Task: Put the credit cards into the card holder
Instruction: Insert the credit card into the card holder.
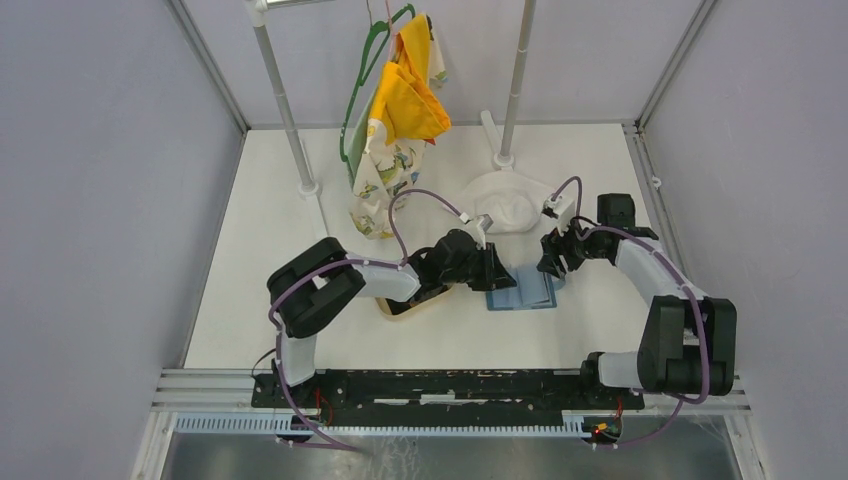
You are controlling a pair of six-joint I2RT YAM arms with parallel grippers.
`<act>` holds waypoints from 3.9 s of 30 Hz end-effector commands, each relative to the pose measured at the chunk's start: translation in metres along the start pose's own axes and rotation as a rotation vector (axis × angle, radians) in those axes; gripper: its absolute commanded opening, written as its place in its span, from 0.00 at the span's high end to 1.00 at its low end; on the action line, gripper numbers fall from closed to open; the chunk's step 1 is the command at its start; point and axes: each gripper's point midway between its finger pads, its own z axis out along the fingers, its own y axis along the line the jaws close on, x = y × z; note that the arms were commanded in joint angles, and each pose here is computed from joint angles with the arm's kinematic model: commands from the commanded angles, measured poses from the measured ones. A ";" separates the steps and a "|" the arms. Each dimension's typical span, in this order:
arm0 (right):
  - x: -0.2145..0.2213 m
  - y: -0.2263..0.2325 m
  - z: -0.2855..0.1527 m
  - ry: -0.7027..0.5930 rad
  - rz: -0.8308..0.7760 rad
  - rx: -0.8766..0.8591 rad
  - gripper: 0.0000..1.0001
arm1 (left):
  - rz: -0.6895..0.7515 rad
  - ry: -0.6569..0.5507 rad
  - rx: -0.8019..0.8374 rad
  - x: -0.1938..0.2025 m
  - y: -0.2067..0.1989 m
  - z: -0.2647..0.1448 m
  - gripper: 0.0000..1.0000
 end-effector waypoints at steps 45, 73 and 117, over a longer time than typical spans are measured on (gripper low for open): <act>0.012 0.044 0.018 0.009 0.124 -0.319 0.55 | 0.090 -0.059 0.062 -0.019 -0.025 -0.009 0.73; -0.035 0.086 0.036 -0.049 -0.010 -0.498 0.50 | 0.304 -0.201 0.351 -0.008 -0.114 -0.044 0.74; 0.029 0.034 0.033 0.208 -0.068 -0.156 0.67 | 0.140 -0.063 -0.142 0.003 0.023 0.006 0.84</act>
